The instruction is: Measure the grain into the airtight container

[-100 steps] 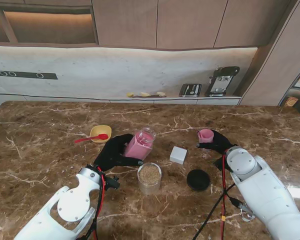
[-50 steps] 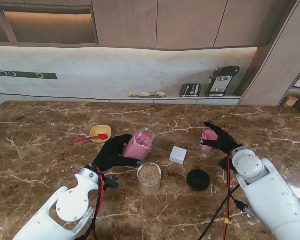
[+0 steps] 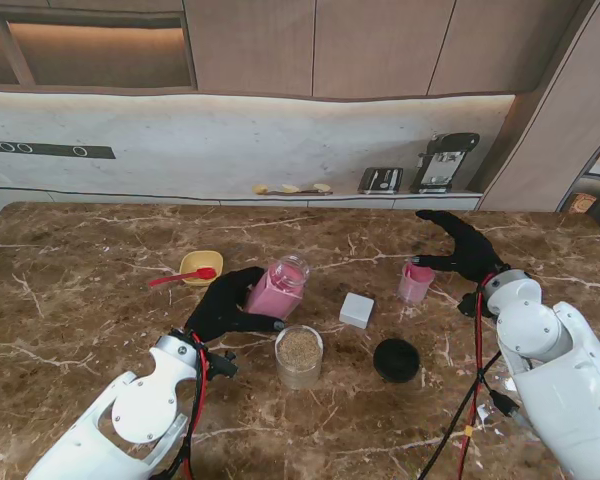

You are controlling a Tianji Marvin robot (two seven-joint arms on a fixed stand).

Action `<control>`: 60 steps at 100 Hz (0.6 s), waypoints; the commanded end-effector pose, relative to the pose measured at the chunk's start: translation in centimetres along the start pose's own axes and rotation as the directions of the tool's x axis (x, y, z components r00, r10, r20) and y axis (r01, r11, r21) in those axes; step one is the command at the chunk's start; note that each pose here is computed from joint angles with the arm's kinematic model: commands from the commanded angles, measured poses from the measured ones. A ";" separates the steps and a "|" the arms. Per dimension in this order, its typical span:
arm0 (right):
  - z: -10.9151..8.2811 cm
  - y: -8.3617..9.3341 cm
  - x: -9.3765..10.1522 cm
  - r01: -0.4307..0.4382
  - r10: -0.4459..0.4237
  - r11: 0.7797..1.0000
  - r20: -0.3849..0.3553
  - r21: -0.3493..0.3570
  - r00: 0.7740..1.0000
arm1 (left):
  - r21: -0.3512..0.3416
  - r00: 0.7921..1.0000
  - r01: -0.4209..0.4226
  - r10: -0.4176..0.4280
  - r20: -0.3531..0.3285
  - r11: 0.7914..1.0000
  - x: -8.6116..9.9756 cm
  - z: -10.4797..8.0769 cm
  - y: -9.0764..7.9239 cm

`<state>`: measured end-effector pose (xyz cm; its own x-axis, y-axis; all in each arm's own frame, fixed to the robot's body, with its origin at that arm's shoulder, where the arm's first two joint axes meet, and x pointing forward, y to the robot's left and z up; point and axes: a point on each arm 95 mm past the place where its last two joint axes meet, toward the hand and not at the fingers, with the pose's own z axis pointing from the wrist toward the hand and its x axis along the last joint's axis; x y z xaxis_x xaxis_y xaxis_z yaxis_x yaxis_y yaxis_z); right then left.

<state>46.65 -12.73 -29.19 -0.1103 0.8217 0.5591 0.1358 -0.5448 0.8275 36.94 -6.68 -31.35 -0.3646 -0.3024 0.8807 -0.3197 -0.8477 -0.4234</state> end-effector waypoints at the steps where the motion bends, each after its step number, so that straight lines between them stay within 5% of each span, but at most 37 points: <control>1: -0.1 0.9 1.4 0.019 -0.020 1.000 -0.051 -0.017 0.999 | -0.003 1.000 0.005 -0.005 -0.007 1.000 0.1 0.0 0.2; 28: -1.3 1.2 6.5 0.258 -0.253 0.966 -0.182 0.001 0.950 | 0.013 0.998 0.055 -0.055 -0.017 0.998 0.1 -0.1 0.3; 60: -1.9 -2.7 10.2 0.474 -0.443 0.873 -0.215 0.118 0.870 | 0.035 0.996 0.091 -0.090 -0.028 0.995 0.0 -0.6 0.1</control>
<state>43.80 -4.09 -24.37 -0.3632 0.9253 0.1092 0.1432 -0.0603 0.9878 36.71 -6.51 -31.29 -0.3604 -0.2194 0.9066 -0.3235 -0.8822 -0.3421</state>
